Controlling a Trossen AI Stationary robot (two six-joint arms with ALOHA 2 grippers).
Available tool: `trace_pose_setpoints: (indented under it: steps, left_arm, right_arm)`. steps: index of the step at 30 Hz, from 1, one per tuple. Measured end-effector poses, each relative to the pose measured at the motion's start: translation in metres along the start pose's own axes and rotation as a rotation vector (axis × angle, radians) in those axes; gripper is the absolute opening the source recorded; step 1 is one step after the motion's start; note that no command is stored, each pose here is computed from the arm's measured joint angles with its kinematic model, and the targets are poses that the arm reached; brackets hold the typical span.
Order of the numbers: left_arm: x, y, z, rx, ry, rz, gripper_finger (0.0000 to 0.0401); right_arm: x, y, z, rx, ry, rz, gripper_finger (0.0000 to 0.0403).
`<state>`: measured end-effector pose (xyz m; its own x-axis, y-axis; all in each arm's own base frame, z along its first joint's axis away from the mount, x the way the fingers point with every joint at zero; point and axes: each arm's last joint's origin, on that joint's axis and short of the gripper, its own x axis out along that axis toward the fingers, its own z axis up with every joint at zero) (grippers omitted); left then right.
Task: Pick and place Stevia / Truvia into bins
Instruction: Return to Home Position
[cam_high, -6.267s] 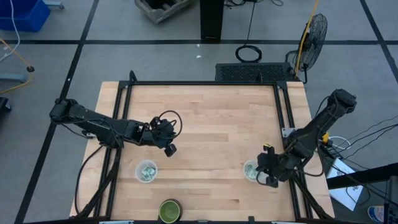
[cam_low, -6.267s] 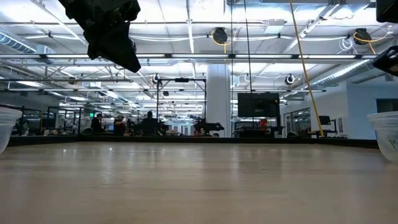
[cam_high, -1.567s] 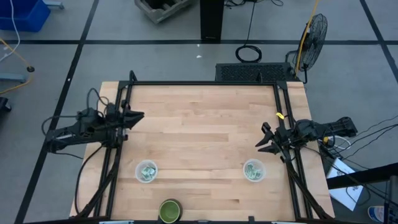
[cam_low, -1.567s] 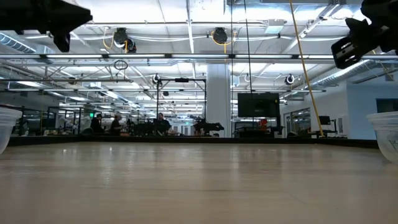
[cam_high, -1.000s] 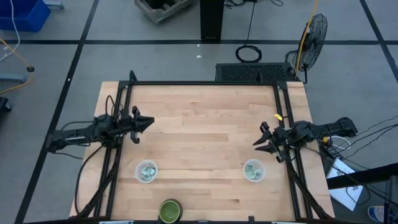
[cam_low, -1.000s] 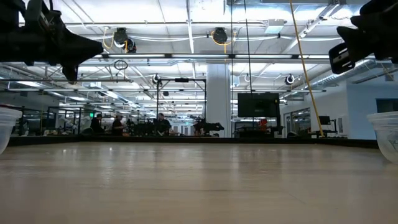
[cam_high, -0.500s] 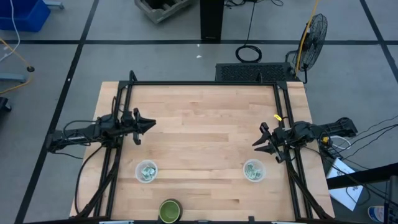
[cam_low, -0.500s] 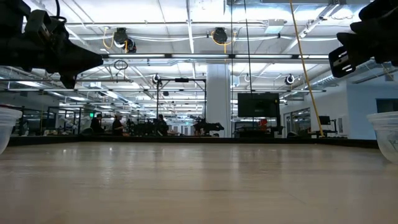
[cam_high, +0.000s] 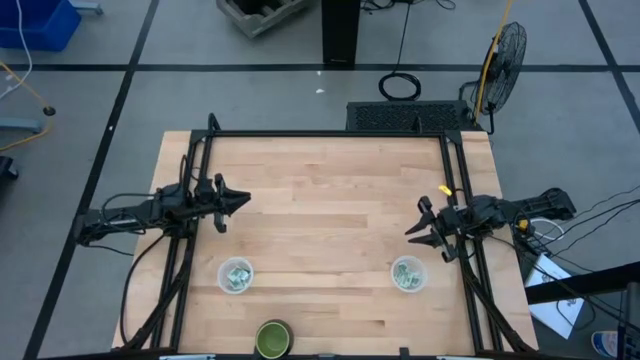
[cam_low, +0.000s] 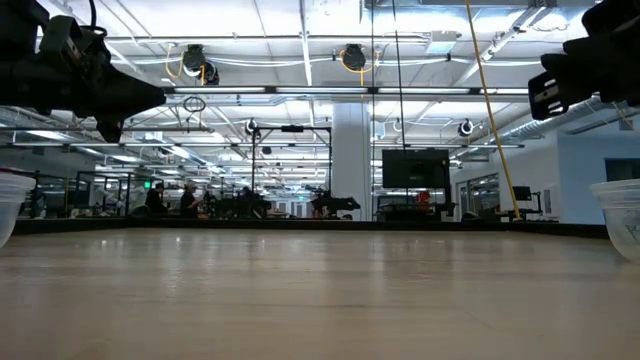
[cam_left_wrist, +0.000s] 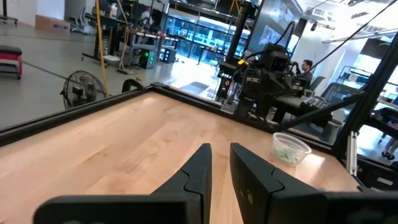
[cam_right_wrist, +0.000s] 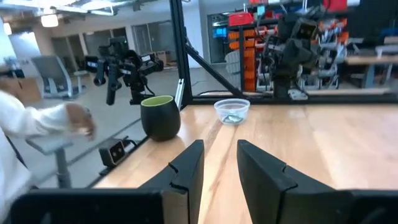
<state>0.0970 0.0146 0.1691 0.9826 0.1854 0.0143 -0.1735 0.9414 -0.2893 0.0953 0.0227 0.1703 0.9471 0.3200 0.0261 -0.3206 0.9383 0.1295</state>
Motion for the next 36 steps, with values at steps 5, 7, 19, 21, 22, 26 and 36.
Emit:
trace_pose_setpoints:
  steps: [5,7,19,21,22,26,36]
  left_arm:
    - [0.0000,0.0000,0.0000,0.000,0.000,0.000,0.0063]
    - [0.0000,0.0000,0.0000,0.000,0.000,0.000,0.0063]
    - [0.0000,0.0000,-0.0001,0.000,0.001,0.001,0.0063]
    - [0.0000,0.0000,-0.0001,0.000,0.001,0.001,0.0063]
    - [0.0000,0.0000,-0.0001,0.000,0.001,0.001,0.0063]
    - [0.0000,0.0000,-0.0001,0.000,0.001,0.001,0.0063]
    - [0.0000,0.0000,-0.0001,0.001,0.001,0.001,0.0063]
  right_arm:
    - [-0.0001,0.0006,0.0038,-0.101,-0.039,0.006,0.0089]
    - [-0.0001,0.0006,0.0036,-0.099,-0.037,0.006,0.0089]
    - [-0.0001,0.0006,0.0039,-0.099,-0.040,0.006,0.0089]
    - [-0.0001,0.0006,0.0039,-0.099,-0.041,0.006,0.0089]
    - [-0.0001,0.0006,0.0039,-0.099,-0.041,0.006,0.0089]
    - [-0.0001,0.0006,0.0041,-0.099,-0.042,0.006,0.0089]
    - [-0.0001,0.0006,0.0041,-0.099,-0.043,0.006,0.0089]
